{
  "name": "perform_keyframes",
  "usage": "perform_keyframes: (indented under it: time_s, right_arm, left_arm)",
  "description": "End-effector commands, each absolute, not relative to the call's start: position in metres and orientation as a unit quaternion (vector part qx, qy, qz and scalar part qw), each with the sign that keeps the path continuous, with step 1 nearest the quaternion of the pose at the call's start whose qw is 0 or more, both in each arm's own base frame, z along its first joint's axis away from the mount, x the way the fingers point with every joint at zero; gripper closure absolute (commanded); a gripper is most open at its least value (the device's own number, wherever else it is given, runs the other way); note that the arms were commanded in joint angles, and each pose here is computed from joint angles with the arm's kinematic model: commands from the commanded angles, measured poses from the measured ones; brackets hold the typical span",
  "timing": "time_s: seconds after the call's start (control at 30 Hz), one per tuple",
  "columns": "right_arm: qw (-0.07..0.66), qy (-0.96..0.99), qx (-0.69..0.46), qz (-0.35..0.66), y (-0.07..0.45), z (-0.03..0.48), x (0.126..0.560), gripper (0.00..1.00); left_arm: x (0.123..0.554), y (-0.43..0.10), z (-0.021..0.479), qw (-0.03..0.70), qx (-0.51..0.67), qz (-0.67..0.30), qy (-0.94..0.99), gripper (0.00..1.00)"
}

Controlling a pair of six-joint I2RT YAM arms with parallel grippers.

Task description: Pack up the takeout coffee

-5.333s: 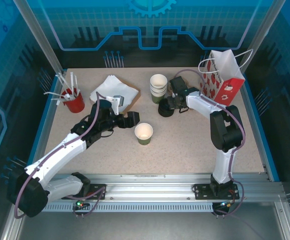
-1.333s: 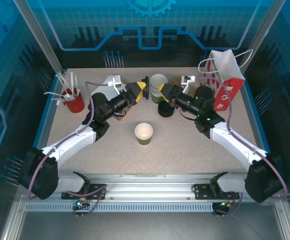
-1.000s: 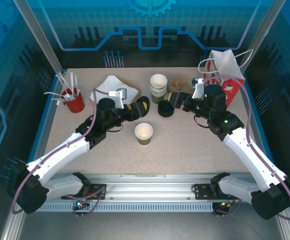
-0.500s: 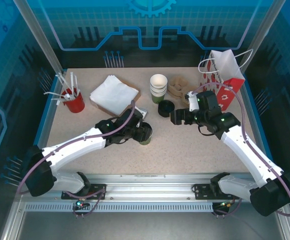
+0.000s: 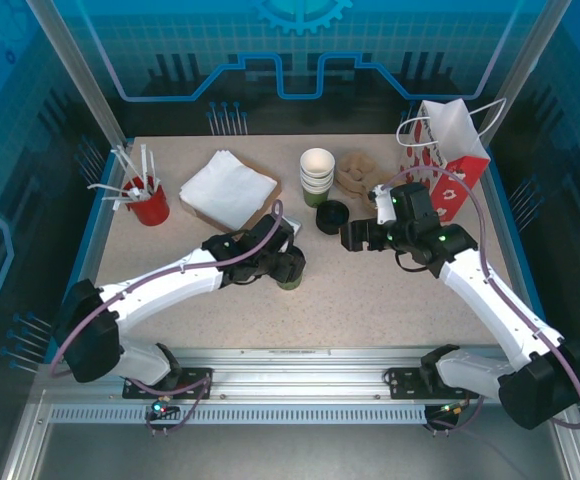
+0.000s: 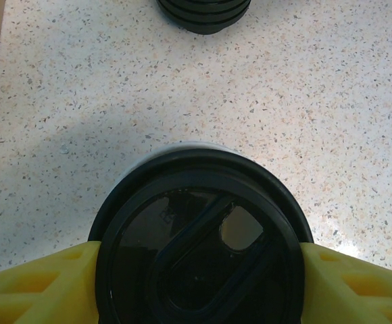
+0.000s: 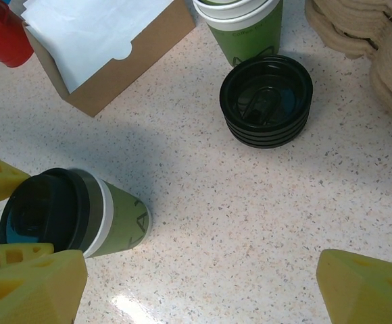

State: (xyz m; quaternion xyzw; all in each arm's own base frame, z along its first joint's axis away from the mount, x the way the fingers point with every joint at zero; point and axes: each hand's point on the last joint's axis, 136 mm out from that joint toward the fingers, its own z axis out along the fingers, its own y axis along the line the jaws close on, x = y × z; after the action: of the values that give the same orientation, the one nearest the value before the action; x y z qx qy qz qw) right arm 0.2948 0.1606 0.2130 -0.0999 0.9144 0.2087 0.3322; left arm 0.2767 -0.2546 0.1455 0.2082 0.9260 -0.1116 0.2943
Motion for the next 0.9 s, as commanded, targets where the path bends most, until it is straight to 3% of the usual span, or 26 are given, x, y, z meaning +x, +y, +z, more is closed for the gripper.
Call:
perform_keyframes:
  time_s: [0.0, 0.87]
  right_arm:
    - [0.324, 0.916, -0.109, 0.209, 0.162, 0.208, 0.292, 0.10]
    - [0.321, 0.918, -0.107, 0.206, 0.161, 0.203, 0.290, 0.10]
  left_arm:
    - [0.283, -0.262, 0.154, 0.308, 0.220, -0.108, 0.919, 0.33]
    - [0.269, -0.256, 0.116, 0.254, 0.248, -0.076, 0.932, 0.31]
